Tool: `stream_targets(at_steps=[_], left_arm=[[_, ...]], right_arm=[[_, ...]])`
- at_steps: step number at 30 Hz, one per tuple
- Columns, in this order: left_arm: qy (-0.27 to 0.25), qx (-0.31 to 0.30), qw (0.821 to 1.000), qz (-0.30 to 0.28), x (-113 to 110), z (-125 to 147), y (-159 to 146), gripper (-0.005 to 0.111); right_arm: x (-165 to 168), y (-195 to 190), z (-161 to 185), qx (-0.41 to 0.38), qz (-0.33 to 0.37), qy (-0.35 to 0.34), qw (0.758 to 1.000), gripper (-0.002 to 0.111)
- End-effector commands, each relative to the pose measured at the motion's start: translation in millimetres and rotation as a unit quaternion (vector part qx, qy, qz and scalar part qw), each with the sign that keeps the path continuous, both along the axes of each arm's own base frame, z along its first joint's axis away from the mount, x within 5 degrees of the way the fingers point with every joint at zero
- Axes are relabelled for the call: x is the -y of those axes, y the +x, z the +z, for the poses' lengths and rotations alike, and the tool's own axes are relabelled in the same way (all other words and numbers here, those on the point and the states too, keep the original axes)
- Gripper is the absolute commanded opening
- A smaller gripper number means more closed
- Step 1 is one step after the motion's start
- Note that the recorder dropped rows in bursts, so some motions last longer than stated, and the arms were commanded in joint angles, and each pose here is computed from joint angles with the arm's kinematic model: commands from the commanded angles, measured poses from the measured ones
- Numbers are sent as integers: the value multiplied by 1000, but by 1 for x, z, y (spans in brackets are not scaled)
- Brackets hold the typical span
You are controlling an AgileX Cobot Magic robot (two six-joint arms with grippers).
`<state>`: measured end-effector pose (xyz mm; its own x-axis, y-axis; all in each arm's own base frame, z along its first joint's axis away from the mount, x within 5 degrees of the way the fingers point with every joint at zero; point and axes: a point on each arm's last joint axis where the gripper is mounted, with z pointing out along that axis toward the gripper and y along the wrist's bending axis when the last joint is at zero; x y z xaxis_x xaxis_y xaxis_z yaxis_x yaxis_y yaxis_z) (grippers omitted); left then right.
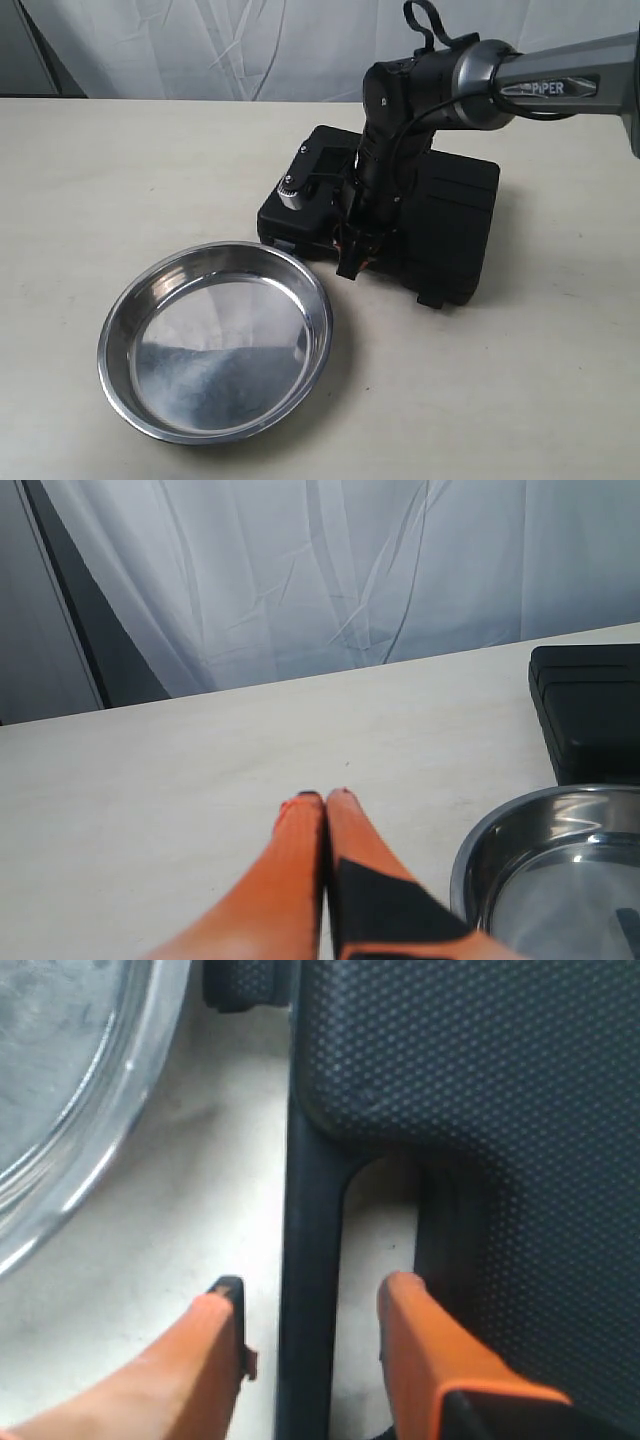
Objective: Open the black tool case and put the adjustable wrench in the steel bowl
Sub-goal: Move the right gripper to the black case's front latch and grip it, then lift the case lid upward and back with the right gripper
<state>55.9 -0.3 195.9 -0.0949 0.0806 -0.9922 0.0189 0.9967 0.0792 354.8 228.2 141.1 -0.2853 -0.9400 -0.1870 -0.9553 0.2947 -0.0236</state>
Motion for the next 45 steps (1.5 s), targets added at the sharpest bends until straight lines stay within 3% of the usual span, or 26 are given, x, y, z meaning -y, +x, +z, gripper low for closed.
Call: stream_targets(at_steps=[1, 24, 27, 33, 45], left_arm=[[-1, 2, 1000, -1, 0, 1, 0, 0], [-1, 2, 1000, -1, 0, 1, 0, 0], [-1, 2, 1000, -1, 0, 1, 0, 0], [-1, 2, 1000, -1, 0, 1, 0, 0], [-1, 2, 1000, -1, 0, 1, 0, 0]], right_arm=[[-1, 2, -7, -1, 0, -3, 1000, 43], [0, 3, 1, 13, 5, -5, 1000, 43], [2, 3, 1, 16, 12, -14, 1000, 34], [3, 2, 1, 8, 14, -21, 1000, 1], [6, -3, 8, -7, 16, -28, 999, -1]])
